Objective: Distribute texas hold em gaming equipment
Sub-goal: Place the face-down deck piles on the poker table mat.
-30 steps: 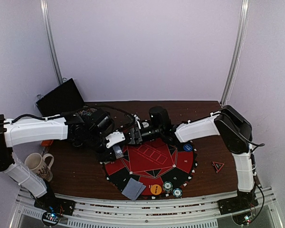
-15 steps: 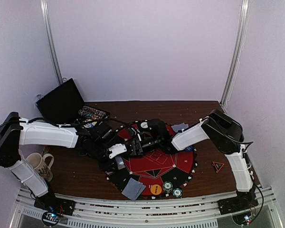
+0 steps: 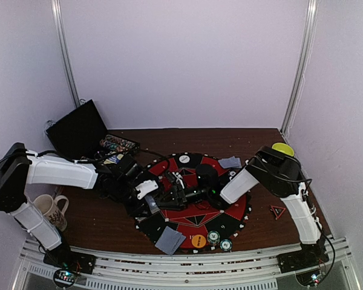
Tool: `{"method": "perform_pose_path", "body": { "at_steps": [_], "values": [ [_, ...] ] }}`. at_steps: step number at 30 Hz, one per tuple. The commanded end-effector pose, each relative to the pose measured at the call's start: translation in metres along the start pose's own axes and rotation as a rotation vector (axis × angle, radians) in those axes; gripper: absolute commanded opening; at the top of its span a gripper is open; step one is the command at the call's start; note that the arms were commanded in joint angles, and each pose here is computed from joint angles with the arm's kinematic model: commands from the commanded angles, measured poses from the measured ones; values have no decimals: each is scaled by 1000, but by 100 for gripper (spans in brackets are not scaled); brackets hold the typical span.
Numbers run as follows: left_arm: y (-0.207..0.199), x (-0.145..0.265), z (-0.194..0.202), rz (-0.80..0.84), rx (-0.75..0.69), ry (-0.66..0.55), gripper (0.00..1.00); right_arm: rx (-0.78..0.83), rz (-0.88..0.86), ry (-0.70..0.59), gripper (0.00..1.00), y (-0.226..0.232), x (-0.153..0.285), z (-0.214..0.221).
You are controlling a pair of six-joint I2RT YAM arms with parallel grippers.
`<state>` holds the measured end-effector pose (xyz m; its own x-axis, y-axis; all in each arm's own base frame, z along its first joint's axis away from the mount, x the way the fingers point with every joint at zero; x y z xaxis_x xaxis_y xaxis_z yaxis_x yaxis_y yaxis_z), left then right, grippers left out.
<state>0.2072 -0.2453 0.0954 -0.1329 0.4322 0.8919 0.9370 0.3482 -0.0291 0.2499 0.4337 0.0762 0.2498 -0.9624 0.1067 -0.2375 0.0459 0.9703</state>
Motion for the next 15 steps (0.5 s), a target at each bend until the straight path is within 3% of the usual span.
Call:
{"method": "perform_pose_path", "body": {
  "at_steps": [1,15],
  "values": [
    [5,-4,-7,2,16,-51,36,65,-16,10,65,14,-1,5],
    [3,1,-11,9,-27,-78,36,68,63,26,62,-2,-26,-10]
  ]
}}
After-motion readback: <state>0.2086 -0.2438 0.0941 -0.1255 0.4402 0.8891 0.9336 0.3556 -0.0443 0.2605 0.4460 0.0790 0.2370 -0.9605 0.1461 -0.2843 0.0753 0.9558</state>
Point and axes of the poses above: each gripper's point midway between its finger pads, its own x axis back along the fingers, its own y axis along the line the jaws close on, z = x × y, the point moved 6 cm from there along x, back along the fingers, and after that the axes turned 8 degrees about -x, right-handed, at the moved point
